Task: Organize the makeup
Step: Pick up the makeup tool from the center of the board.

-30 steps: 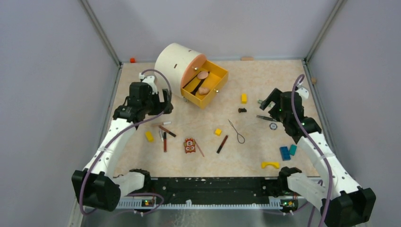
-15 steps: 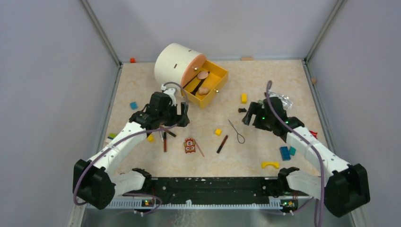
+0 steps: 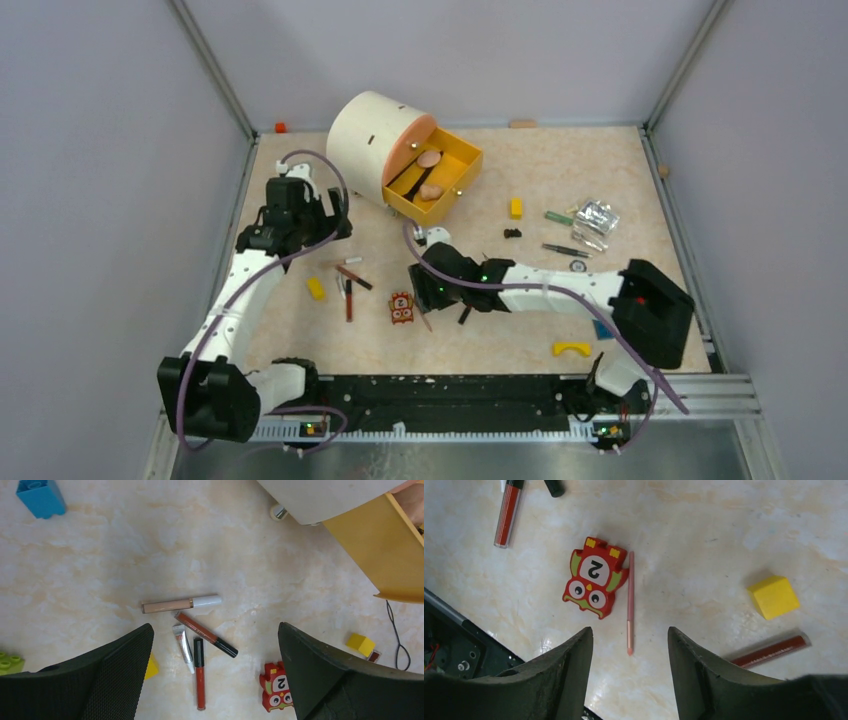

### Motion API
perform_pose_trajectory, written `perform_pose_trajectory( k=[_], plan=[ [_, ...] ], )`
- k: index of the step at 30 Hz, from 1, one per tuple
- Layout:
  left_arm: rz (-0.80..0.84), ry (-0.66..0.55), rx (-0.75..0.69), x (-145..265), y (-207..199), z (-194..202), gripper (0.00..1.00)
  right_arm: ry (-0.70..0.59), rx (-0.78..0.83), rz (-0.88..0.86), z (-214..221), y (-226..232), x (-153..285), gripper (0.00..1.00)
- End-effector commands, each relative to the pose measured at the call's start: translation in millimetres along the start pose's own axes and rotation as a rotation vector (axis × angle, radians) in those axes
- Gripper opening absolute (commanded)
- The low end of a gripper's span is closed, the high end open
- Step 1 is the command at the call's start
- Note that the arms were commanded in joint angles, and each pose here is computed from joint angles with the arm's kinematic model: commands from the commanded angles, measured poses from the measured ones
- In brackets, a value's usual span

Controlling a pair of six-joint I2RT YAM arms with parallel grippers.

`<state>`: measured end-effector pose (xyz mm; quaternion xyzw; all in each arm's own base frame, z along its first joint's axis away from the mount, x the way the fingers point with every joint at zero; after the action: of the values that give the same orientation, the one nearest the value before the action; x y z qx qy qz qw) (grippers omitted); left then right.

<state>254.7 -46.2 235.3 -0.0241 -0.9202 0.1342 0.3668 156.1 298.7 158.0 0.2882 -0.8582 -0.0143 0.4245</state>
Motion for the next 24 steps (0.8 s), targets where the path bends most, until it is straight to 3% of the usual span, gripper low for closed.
perform_pose_trajectory(
  k=[1,8,15,24],
  plan=[
    [-0.083,-0.106,-0.043,9.3,9.2,-4.9,0.99,-0.027,0.002,0.051,-9.9,16.9,-25.8,0.53],
    [-0.12,-0.144,-0.049,14.8,13.4,-5.2,0.99,0.061,0.051,0.068,1.4,14.3,-37.9,0.44],
    [-0.07,-0.134,-0.055,12.8,11.0,-6.2,0.99,0.113,0.094,0.048,16.5,15.1,-42.1,0.42],
    [-0.125,-0.152,-0.039,17.9,17.9,-9.1,0.99,0.141,0.111,0.079,25.1,22.4,-57.6,0.4]
  ],
)
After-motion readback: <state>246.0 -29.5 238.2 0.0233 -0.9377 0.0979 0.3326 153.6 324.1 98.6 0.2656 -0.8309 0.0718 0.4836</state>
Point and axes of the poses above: each gripper's point midway between its finger pads, its own x axis back along the fingers, its own y axis along the line the jaws close on, z = x × y, the point moved 9 cm from there along x, back along the fingers
